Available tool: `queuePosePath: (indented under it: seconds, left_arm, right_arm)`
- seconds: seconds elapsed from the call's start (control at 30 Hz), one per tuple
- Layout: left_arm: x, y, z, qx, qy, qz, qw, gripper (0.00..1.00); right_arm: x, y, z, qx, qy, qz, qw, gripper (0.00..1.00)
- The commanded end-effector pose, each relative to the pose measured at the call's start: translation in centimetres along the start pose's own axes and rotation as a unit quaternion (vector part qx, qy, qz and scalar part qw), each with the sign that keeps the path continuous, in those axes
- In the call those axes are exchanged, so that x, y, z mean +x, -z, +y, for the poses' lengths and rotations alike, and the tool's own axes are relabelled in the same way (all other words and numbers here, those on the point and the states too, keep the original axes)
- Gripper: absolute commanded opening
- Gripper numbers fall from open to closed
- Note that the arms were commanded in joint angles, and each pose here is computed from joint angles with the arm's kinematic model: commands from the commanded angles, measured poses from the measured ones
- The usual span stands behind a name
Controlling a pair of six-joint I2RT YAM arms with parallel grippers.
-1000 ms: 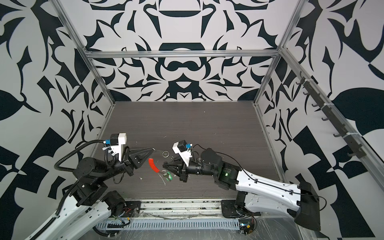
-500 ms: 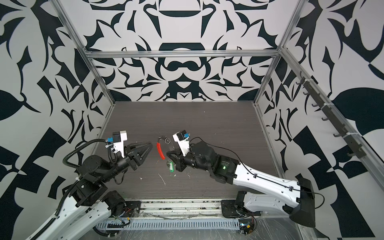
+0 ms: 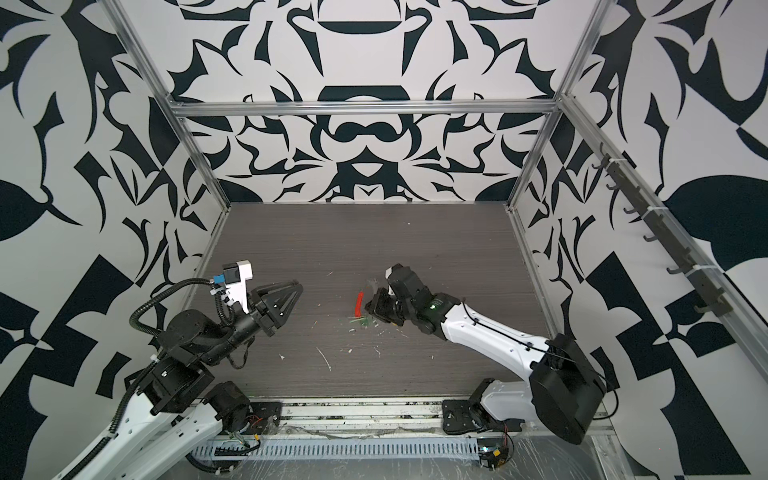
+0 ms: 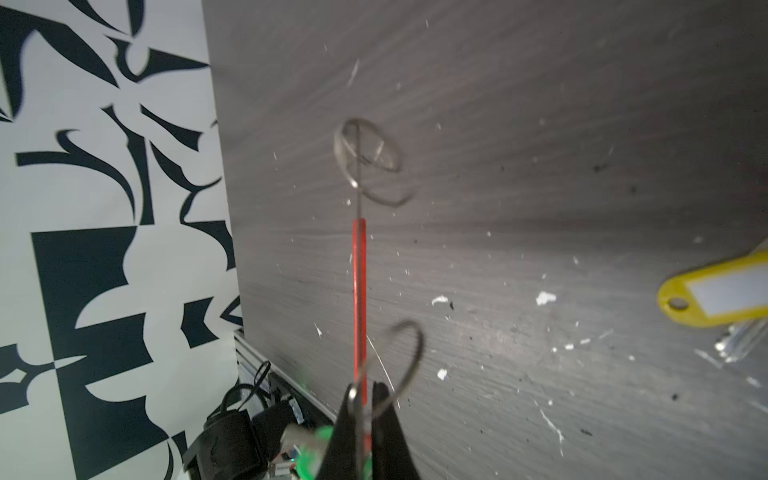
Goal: Remove the keys from the keyring
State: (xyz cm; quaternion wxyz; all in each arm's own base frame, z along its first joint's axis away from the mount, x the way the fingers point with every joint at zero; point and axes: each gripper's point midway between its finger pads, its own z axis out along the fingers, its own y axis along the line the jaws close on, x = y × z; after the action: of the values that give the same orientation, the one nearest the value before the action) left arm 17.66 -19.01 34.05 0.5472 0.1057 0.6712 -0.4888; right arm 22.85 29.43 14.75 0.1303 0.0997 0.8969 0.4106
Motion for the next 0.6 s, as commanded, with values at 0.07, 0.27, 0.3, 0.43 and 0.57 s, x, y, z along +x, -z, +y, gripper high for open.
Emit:
queuePosePath:
  seconds: [0.07,0.27,0.3,0.43,0.57]
  left_arm:
    - [0.5,-0.3,0.7,-0.013,0.001,0.008,1.0,0.4]
    - [0.3,-0.4,0.3,-0.004,-0.001,0.006,1.0,0.4]
    - [0.4,-0.5,0.3,-0.003,-0.001,0.007,1.0,0.4]
    - [1.0,-0.8,0.4,0.002,-0.002,0.019,1.0,0.41]
    - [1.4,-1.0,-0.6,0.034,-0.007,0.03,0.999,0.41]
  right_arm:
    - [-0.8,3.2,10.1,-0.158,0.018,0.004,0.987,0.0]
    - [-3.7,6.5,10.3,-0.203,-0.009,-0.063,0.977,0.0]
    - [-3.8,6.0,9.8,-0.209,-0.023,-0.06,0.976,0.0]
    - [-3.9,5.8,10.2,-0.222,-0.017,-0.068,0.973,0.0]
    - [-4.4,6.8,11.6,-0.238,0.006,-0.085,0.968,0.0]
